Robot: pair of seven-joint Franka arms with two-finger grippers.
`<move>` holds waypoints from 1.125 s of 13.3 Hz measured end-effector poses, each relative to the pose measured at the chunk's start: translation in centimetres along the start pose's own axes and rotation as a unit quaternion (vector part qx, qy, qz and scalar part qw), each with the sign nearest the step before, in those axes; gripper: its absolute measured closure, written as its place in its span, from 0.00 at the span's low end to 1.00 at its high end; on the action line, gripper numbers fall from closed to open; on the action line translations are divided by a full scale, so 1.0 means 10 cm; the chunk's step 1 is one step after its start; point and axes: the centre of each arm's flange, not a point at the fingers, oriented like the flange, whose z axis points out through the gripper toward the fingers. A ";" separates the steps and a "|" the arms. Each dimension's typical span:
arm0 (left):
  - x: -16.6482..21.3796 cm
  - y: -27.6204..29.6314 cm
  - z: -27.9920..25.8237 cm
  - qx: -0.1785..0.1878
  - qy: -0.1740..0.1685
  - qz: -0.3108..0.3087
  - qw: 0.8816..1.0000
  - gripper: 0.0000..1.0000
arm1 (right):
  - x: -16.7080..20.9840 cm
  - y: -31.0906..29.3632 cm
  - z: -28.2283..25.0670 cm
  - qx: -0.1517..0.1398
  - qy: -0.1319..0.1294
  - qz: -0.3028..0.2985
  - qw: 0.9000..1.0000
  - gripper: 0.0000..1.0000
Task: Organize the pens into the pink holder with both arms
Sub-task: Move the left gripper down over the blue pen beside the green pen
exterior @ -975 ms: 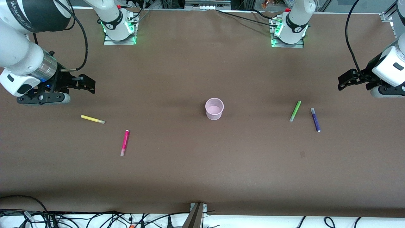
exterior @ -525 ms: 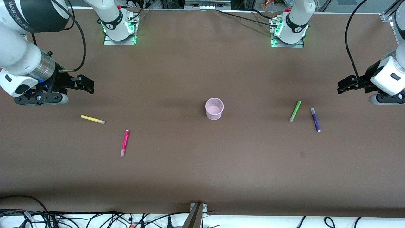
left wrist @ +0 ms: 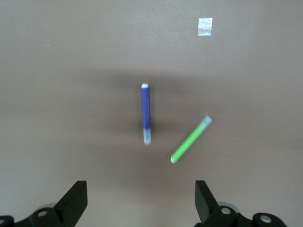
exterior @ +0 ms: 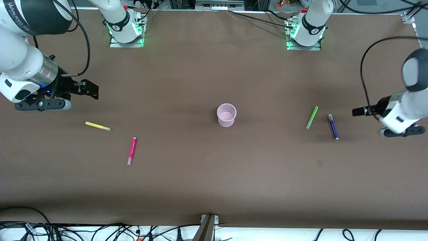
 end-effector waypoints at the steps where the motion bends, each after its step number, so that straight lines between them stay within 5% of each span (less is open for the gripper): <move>1: 0.11 0.02 0.25 0.000 0.003 0.001 1.000 0.00 | 0.00 0.00 0.00 0.000 0.000 0.000 1.000 0.00; 13: 0.50 -0.06 1.99 0.018 0.076 0.047 0.996 0.01 | 0.02 -0.03 -0.03 0.006 0.010 0.000 1.000 0.00; 15: 0.44 -0.12 2.16 0.016 0.062 0.045 0.997 0.16 | 0.02 -0.03 -0.03 0.006 0.010 0.000 1.000 0.00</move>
